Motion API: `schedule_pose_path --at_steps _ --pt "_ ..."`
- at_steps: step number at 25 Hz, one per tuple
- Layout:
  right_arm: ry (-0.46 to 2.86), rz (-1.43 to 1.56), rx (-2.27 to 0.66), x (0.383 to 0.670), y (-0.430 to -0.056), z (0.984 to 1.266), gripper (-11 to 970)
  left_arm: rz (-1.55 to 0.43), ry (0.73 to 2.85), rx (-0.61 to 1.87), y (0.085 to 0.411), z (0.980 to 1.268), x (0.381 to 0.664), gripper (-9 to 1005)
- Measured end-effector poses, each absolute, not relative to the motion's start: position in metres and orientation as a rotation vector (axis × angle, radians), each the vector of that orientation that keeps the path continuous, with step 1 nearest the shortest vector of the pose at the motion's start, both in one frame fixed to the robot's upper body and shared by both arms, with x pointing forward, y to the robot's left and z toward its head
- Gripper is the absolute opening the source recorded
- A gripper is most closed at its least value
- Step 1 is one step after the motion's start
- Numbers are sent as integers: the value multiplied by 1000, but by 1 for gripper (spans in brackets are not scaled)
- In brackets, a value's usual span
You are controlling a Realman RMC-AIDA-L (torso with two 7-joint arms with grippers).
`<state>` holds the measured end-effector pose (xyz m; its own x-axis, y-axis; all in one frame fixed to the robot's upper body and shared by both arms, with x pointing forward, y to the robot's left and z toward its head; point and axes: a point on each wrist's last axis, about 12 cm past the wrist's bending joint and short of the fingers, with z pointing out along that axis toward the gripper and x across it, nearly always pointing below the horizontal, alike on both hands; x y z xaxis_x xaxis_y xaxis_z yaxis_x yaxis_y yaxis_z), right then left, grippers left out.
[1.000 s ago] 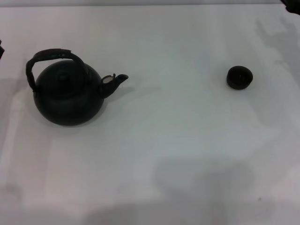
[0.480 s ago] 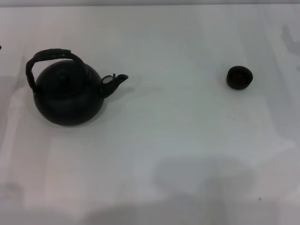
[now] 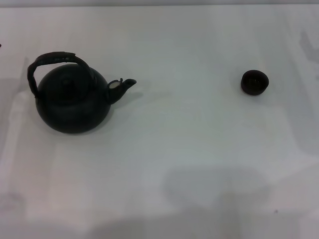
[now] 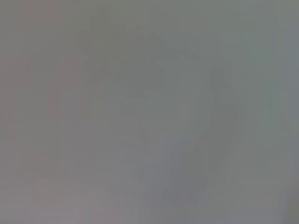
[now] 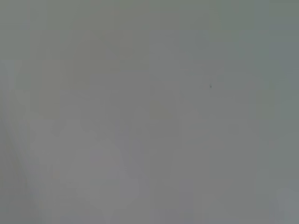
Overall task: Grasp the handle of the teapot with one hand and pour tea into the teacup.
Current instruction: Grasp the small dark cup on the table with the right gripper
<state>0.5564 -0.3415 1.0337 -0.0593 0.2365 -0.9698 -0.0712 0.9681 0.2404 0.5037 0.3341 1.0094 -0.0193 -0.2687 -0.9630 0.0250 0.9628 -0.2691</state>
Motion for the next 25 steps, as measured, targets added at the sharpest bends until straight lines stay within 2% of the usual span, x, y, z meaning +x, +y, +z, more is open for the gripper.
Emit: schedule_pose_path --at_steps 9,25 --pt "1603 279 153 544 -339 1027 826 -220 1576 -188 339 1010 503 791" --pt "1633 228 83 539 -336 1021 826 -333 1588 -261 340 1005 490 790"
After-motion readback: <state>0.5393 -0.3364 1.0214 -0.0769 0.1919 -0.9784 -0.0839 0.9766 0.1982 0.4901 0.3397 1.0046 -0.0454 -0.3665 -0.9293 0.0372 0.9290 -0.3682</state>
